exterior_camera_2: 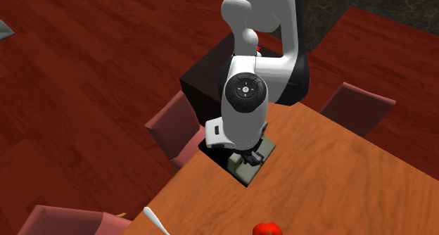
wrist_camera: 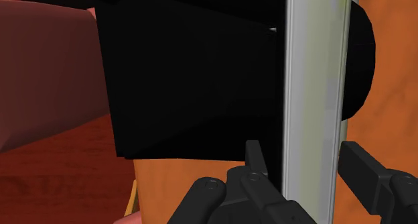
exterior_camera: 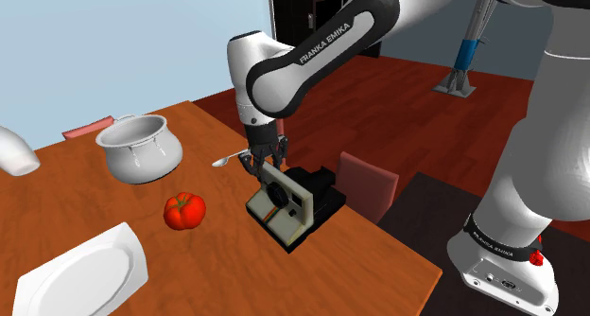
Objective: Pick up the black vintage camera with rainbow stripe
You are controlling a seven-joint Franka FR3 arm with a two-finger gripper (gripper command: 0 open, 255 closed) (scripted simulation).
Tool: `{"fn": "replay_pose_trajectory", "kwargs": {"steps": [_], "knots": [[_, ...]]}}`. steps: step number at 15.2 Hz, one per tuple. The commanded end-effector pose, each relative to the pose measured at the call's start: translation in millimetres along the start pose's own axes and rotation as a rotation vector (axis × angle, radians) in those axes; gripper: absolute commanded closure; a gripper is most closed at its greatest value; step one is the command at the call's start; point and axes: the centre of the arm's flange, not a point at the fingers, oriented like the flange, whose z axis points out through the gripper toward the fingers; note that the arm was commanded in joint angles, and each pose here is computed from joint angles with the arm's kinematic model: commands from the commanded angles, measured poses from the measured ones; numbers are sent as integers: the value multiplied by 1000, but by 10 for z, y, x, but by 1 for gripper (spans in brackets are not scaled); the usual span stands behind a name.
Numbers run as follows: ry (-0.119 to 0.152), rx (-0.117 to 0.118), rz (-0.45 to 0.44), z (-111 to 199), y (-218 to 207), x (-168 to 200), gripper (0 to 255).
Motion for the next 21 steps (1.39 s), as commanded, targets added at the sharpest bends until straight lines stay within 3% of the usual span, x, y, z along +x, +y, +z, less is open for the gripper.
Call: {"fn": "replay_pose_trajectory", "kwargs": {"steps": [1,8,21], "knots": [[-1,0,-1,11,-4,-3,255],[-1,0,-1,11,-5,-2,255],[-1,0,-1,-674,-22,-46,255]]}}
